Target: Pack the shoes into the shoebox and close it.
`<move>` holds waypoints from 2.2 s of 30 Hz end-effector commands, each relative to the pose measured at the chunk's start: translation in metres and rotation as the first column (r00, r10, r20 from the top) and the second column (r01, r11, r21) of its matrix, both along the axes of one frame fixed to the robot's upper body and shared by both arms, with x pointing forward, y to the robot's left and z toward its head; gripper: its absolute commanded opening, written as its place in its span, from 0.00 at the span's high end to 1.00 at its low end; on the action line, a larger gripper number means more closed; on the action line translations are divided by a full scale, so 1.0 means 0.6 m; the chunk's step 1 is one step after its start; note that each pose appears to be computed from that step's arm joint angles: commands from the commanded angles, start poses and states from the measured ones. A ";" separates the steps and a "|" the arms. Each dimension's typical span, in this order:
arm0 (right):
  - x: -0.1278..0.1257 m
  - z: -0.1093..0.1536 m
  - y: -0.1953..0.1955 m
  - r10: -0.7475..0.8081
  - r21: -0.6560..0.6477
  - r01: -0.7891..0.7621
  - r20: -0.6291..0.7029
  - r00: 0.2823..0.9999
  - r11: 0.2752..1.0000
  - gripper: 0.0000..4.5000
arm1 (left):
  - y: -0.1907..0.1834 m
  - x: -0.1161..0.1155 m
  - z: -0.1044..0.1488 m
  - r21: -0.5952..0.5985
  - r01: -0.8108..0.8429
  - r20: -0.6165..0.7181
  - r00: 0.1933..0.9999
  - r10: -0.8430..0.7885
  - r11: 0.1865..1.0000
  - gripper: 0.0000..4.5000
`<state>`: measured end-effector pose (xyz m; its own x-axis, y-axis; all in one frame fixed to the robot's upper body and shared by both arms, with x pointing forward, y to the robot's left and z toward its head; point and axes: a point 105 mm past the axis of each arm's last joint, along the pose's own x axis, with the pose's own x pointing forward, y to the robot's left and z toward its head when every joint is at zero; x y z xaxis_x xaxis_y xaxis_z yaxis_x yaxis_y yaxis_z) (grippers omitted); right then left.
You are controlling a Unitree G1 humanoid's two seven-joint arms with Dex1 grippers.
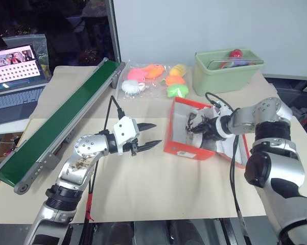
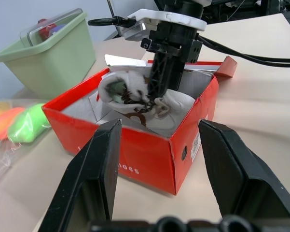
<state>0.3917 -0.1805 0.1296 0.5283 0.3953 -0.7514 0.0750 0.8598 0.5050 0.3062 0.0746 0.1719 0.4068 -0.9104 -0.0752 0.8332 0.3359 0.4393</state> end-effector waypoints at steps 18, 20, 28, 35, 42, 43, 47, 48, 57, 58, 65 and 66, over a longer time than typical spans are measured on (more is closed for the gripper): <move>0.031 0.155 0.023 0.234 -0.359 -0.066 0.449 0.862 0.931 0.01 | -0.010 0.004 0.029 -0.029 0.016 0.048 0.999 -0.015 0.999 0.40; 0.030 0.164 0.031 0.262 -0.373 -0.075 0.482 0.836 0.925 0.01 | -0.006 0.008 0.030 -0.038 -0.005 0.047 0.999 0.007 0.999 0.40; -0.003 0.194 0.083 0.393 -0.385 -0.173 0.622 0.677 0.907 0.01 | 0.029 0.038 0.038 -0.103 -0.178 0.035 0.983 0.182 0.979 0.40; -0.103 0.197 0.147 0.640 -0.549 -0.354 0.730 0.239 0.757 0.01 | 0.155 0.094 0.057 -0.226 -0.565 0.008 0.813 0.582 0.793 0.40; -0.164 0.160 0.162 0.639 -0.563 -0.410 0.767 0.064 0.717 0.01 | 0.259 0.078 0.046 -0.218 -0.730 -0.105 0.678 0.728 0.648 0.40; -0.168 0.160 0.165 0.623 -0.550 -0.413 0.780 0.056 0.726 0.01 | 0.278 0.072 0.042 -0.212 -0.749 -0.122 0.658 0.743 0.628 0.40; -0.167 0.140 0.169 0.579 -0.497 -0.419 0.811 0.088 0.760 0.00 | 0.374 0.050 0.025 -0.152 -0.840 -0.169 0.542 0.823 0.521 0.35; -0.165 0.133 0.170 0.573 -0.485 -0.423 0.813 0.103 0.765 0.00 | 0.387 0.045 0.023 -0.142 -0.846 -0.168 0.532 0.830 0.513 0.29; -0.171 0.096 0.191 0.560 -0.447 -0.470 0.818 0.130 0.761 0.00 | 0.442 0.026 0.033 -0.131 -0.864 -0.158 0.503 0.850 0.487 0.01; -0.171 0.095 0.192 0.562 -0.450 -0.469 0.818 0.126 0.760 0.00 | 0.446 0.026 0.033 -0.126 -0.865 -0.156 0.501 0.851 0.486 0.01; -0.176 0.086 0.209 0.613 -0.525 -0.449 0.787 0.066 0.723 0.00 | 0.461 0.031 0.031 -0.098 -0.873 -0.159 0.487 0.859 0.477 0.01; -0.177 0.084 0.211 0.619 -0.533 -0.448 0.783 0.062 0.718 0.00 | 0.458 0.032 0.029 -0.093 -0.870 -0.162 0.493 0.855 0.484 0.01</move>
<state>0.2898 -0.0572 0.1728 0.5389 0.8395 -0.0691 -0.8333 0.5193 -0.1897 0.3253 0.3494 0.1711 0.9901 -0.0951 -0.1036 0.1164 0.9676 0.2240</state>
